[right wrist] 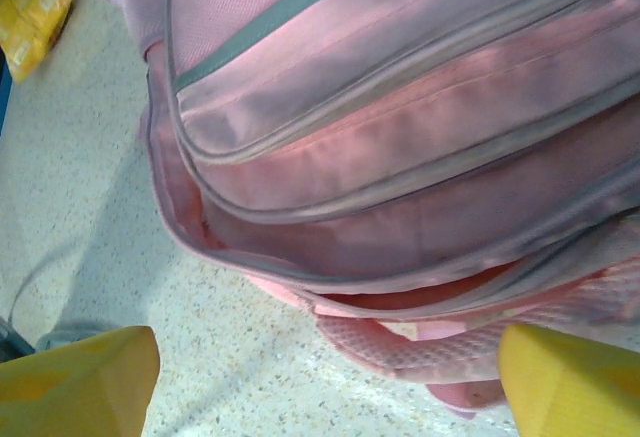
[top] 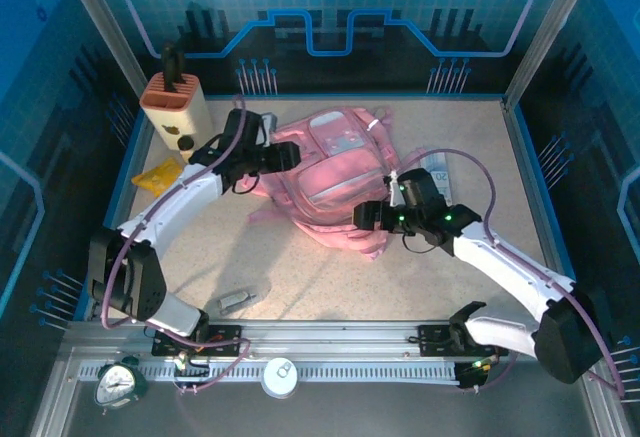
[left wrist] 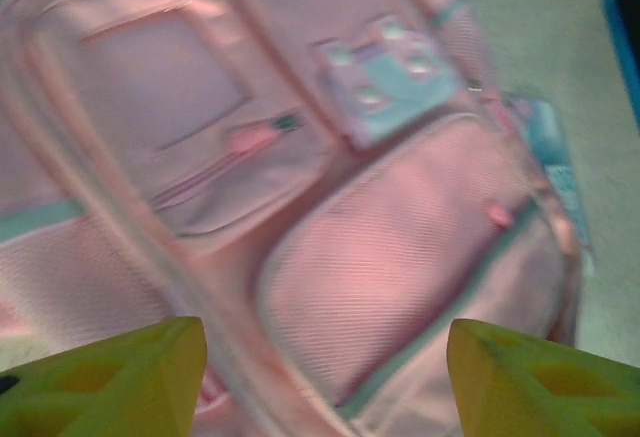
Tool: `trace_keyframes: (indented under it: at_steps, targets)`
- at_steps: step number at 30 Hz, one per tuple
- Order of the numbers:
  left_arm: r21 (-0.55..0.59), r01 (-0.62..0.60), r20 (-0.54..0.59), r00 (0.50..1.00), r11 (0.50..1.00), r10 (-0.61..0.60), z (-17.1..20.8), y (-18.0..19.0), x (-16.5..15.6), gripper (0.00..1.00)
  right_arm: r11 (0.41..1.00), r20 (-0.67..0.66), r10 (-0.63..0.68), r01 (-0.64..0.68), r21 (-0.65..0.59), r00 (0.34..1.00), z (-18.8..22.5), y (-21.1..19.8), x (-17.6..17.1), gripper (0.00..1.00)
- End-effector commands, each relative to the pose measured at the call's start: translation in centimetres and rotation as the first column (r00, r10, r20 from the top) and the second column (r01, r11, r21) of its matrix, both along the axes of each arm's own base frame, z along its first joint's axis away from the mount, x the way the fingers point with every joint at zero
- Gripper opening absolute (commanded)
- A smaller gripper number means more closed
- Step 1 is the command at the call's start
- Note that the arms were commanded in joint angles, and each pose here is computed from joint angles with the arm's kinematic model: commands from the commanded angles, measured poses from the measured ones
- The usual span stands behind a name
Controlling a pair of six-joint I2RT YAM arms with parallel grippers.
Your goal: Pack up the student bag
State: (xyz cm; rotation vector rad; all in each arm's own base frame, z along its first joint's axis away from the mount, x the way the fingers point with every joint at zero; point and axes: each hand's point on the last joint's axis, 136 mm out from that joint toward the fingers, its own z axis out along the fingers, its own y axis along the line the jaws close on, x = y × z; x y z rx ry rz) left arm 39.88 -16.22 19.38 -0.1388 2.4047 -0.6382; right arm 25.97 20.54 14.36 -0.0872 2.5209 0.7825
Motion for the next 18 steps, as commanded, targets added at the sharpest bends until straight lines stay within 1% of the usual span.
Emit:
trace_keyframes:
  at_steps: [1,4,8,10,13,18]
  targets:
    - [-0.102,-0.115,-0.102,0.989,0.988,0.104,-2.3,1.8,0.1,0.67,0.999,-0.015,0.036,-0.036,0.024,0.999,0.5,1.9,-0.3,0.90]
    - [-0.141,-0.191,-0.165,0.972,0.972,0.167,-4.2,3.4,1.0,0.68,0.998,-0.005,0.056,-0.056,0.006,0.998,0.2,3.0,-0.6,0.92]
    - [-0.154,-0.249,-0.217,0.953,0.956,0.213,-6.3,4.3,2.3,0.69,0.996,-0.028,0.082,-0.082,0.021,0.996,0.0,4.4,-1.0,0.94]
    - [-0.182,-0.265,-0.221,0.949,0.947,0.224,-6.9,4.3,3.1,0.70,0.995,-0.041,0.100,-0.099,0.032,0.994,-0.1,5.1,-1.3,0.95]
    - [-0.214,-0.295,-0.227,0.942,0.931,0.247,-7.4,4.3,4.1,0.70,0.994,-0.030,0.105,-0.105,0.011,0.994,-0.2,5.2,-1.5,0.97]
    - [-0.225,-0.309,-0.252,0.935,0.924,0.251,-8.3,4.1,5.4,0.70,0.995,-0.031,0.097,-0.096,0.010,0.995,-0.4,5.0,-1.4,0.98]
